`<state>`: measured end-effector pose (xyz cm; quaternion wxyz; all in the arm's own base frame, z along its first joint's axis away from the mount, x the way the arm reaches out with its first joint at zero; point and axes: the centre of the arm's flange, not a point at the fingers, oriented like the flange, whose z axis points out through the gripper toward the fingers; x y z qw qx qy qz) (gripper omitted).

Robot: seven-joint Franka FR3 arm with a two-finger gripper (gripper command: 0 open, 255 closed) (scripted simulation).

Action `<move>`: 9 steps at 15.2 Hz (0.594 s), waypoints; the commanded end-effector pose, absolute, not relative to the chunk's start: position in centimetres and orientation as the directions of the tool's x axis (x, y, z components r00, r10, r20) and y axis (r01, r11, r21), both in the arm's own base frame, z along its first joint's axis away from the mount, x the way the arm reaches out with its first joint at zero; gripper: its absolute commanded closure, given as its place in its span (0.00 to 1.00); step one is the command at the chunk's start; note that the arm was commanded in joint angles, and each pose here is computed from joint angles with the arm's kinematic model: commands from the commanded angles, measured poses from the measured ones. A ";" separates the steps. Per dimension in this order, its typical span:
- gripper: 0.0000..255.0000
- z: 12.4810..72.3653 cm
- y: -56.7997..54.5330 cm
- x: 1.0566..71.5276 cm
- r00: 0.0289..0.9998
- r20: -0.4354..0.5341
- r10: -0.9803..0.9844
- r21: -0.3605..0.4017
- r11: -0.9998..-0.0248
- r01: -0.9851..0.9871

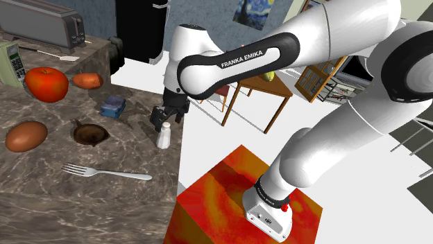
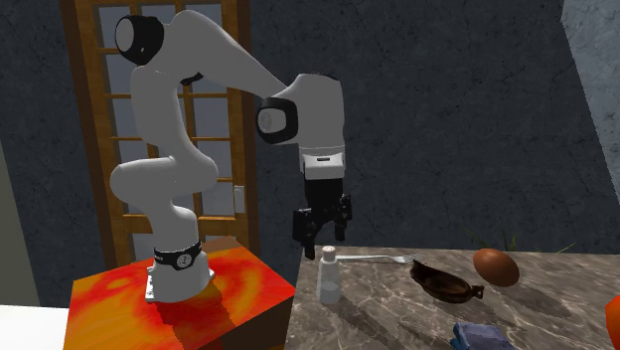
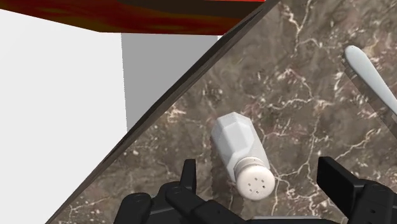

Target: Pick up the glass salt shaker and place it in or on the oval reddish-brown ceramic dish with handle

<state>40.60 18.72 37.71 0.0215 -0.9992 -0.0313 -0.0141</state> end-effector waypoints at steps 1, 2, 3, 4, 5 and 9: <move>0.00 37.7 18.7 40.6 0.998 0.030 0.062 -0.042 -0.997 0.063; 0.00 37.7 18.7 40.6 0.998 0.030 0.062 -0.042 -0.997 0.063; 0.00 37.7 18.7 40.6 0.998 0.030 0.062 -0.042 -0.997 0.063; 1.00 37.7 18.7 40.6 0.998 0.030 0.062 -0.042 -0.997 0.063; 1.00 37.7 18.7 40.6 0.998 0.030 0.062 -0.042 -0.997 0.063; 1.00 37.7 18.7 40.6 0.998 0.030 0.062 -0.042 -0.997 0.063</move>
